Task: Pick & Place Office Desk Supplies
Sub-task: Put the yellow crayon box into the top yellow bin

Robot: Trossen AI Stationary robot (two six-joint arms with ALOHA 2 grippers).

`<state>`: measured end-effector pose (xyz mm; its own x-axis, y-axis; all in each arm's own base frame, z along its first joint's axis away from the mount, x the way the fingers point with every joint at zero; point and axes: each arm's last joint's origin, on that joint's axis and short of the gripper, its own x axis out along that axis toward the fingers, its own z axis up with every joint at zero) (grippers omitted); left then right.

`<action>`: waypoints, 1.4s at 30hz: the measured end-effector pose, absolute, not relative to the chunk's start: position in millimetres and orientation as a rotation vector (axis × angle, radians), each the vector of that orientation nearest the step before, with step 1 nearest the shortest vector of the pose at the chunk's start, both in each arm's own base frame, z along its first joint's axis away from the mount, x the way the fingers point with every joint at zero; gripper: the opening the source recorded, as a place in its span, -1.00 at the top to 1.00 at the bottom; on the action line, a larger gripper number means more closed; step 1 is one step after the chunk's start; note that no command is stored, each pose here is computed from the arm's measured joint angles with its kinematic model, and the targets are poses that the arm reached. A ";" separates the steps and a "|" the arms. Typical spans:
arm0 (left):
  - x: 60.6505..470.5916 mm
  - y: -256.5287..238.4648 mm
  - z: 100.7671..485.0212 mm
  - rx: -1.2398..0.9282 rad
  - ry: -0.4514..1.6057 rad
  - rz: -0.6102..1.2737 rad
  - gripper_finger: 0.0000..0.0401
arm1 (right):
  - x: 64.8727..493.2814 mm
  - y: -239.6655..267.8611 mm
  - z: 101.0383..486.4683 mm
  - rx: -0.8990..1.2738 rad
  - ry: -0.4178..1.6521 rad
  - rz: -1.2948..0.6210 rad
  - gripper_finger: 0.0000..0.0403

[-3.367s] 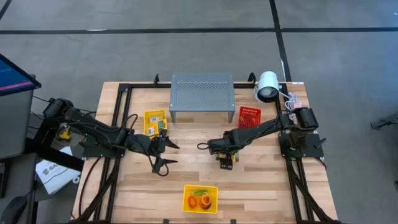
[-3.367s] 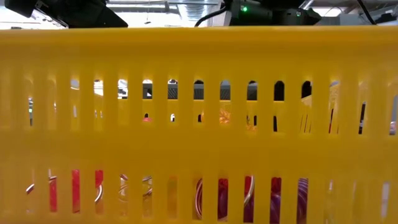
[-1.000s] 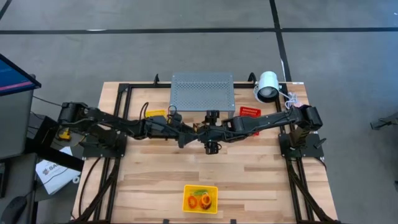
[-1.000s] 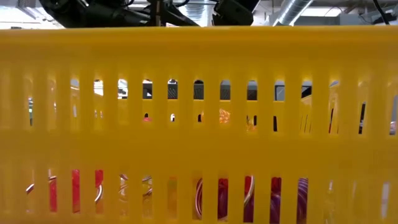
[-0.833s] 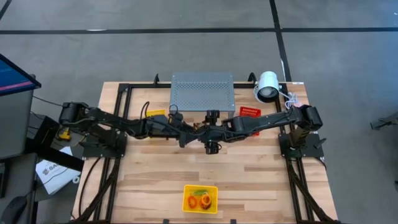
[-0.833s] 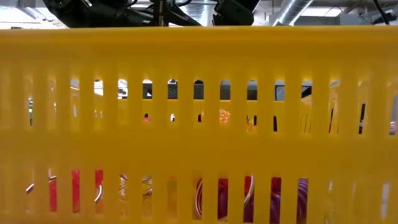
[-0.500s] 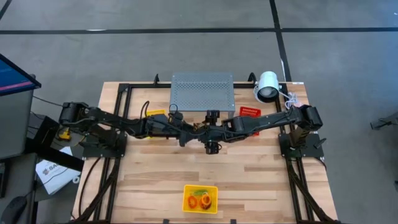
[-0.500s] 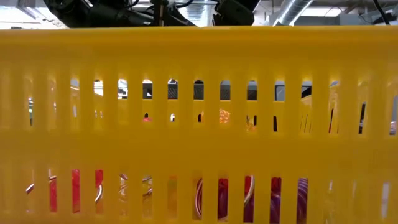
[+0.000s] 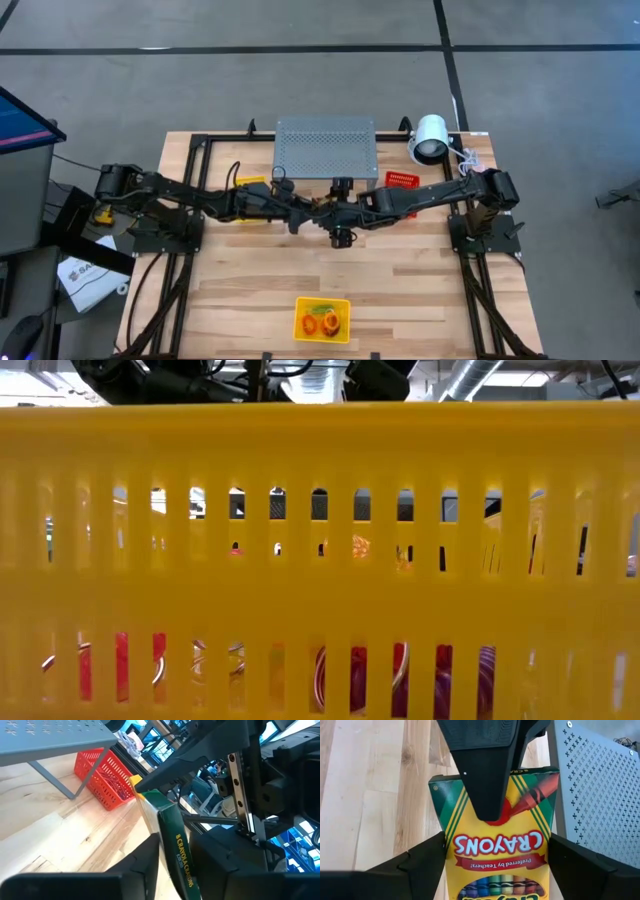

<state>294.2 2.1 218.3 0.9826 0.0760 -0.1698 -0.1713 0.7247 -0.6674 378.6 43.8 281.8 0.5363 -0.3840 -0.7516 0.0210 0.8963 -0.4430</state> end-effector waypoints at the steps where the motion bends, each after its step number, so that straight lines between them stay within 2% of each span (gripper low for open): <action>1: 294.2 2.8 218.3 -0.750 0.134 0.138 0.53 | 378.6 43.8 281.8 -0.409 0.981 -0.250 -0.55; 12: 293.8 6.2 218.5 -0.737 0.133 0.145 0.65 | 379.1 43.7 282.0 -0.408 0.975 -0.253 -0.57; 25: 294.5 6.1 222.7 -0.722 0.109 0.134 0.68 | 380.5 44.4 281.7 -0.415 0.969 -0.223 -0.73; 35: 294.2 5.6 221.5 -0.674 0.131 0.119 0.83 | 379.8 47.3 280.8 -0.436 0.977 -0.211 -0.96; 42: 294.0 7.7 220.4 -0.639 0.136 0.125 0.79 | 378.2 49.7 280.1 -0.447 0.990 -0.206 -0.96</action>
<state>294.0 7.7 220.4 0.9836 0.0737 -0.1648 -0.1576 0.7959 -0.5846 378.2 49.7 280.1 0.5388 -0.3665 -0.7585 -0.0327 0.8906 -0.4536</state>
